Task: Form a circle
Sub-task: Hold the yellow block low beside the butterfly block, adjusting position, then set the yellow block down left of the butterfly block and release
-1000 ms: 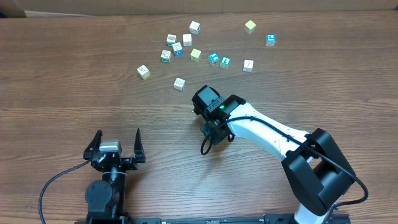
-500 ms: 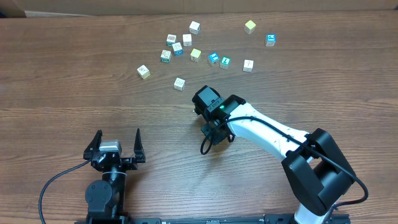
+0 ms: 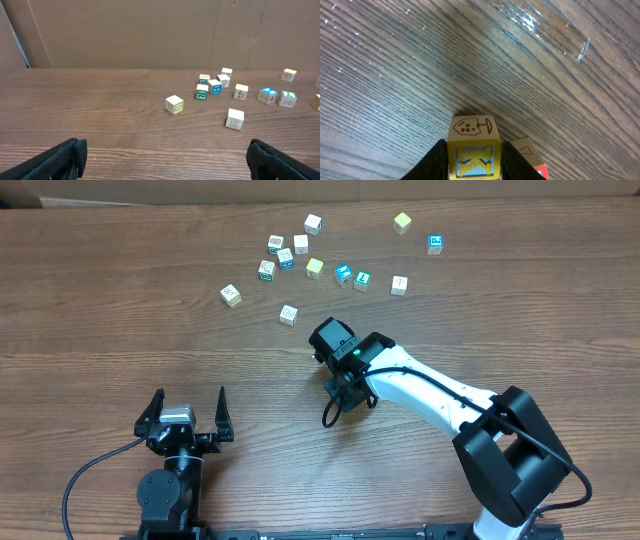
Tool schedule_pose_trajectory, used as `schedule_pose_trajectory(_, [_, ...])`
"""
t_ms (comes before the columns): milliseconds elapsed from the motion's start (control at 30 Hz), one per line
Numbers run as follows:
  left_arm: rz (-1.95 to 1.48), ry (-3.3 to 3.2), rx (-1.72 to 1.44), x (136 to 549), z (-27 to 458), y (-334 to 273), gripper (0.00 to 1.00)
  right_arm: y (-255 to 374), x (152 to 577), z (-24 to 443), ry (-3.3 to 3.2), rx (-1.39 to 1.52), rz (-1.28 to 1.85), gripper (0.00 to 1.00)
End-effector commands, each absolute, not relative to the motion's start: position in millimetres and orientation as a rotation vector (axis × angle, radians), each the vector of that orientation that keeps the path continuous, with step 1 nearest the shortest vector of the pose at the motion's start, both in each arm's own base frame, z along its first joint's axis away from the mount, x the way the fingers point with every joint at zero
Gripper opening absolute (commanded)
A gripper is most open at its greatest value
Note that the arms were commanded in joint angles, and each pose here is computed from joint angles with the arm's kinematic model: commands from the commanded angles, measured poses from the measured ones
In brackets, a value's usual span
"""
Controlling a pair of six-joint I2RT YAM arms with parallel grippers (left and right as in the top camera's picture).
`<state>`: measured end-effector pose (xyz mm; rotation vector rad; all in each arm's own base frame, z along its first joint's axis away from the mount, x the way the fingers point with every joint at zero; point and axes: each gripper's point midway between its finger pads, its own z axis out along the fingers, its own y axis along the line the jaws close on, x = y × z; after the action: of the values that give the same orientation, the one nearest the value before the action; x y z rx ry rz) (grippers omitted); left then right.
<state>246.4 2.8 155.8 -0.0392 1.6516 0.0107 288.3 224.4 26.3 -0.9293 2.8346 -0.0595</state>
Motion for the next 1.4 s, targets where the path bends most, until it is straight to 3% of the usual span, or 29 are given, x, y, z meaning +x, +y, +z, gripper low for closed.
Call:
schedule_pose_trajectory(0, [0.015, 1.642, -0.015, 246, 157, 0, 1.0, 220, 292, 27, 2.832, -0.907, -0.083, 0.31])
schedule_pose_trajectory(133, [0.015, 1.642, -0.015, 246, 157, 0, 1.0, 220, 292, 26, 2.833, -0.907, -0.083, 0.32])
schedule_pose_trajectory(300, [0.015, 1.642, -0.015, 246, 157, 0, 1.0, 220, 292, 26, 2.831, -0.906, -0.082, 0.49])
schedule_pose_trajectory(500, [0.015, 1.642, -0.015, 246, 157, 0, 1.0, 225, 297, 28, 2.808, -0.896, -0.066, 0.59])
schedule_pose_trajectory(600, [0.015, 1.642, -0.015, 246, 157, 0, 1.0, 232, 306, 30, 2.768, -0.878, -0.04, 0.71])
schedule_pose_trajectory(800, [0.015, 1.642, -0.015, 246, 157, 0, 1.0, 251, 329, 43, 2.68, -0.803, 0.03, 0.73])
schedule_pose_trajectory(900, [0.015, 1.642, -0.015, 246, 157, 0, 0.99, 260, 349, 83, 2.627, -0.771, 0.013, 0.72])
schedule_pose_trajectory(1000, [0.015, 1.642, -0.015, 246, 157, 0, 0.99, 263, 374, 151, 2.547, -0.712, -0.042, 0.68])
schedule_pose_trajectory(1133, [0.015, 1.642, -0.015, 246, 157, 0, 1.0, 276, 393, 241, 2.413, -0.644, 0.041, 0.69])
schedule_pose_trajectory(1167, [0.015, 1.642, -0.015, 246, 157, 0, 1.0, 279, 397, 261, 2.372, -0.624, 0.065, 0.73])
schedule_pose_trajectory(1267, [0.015, 1.642, -0.015, 246, 157, 0, 1.0, 283, 407, 307, 2.27, -0.571, 0.121, 0.98])
schedule_pose_trajectory(1367, [0.015, 1.642, -0.015, 246, 157, 0, 1.0, 278, 417, 324, 2.229, -0.525, 0.138, 1.0])
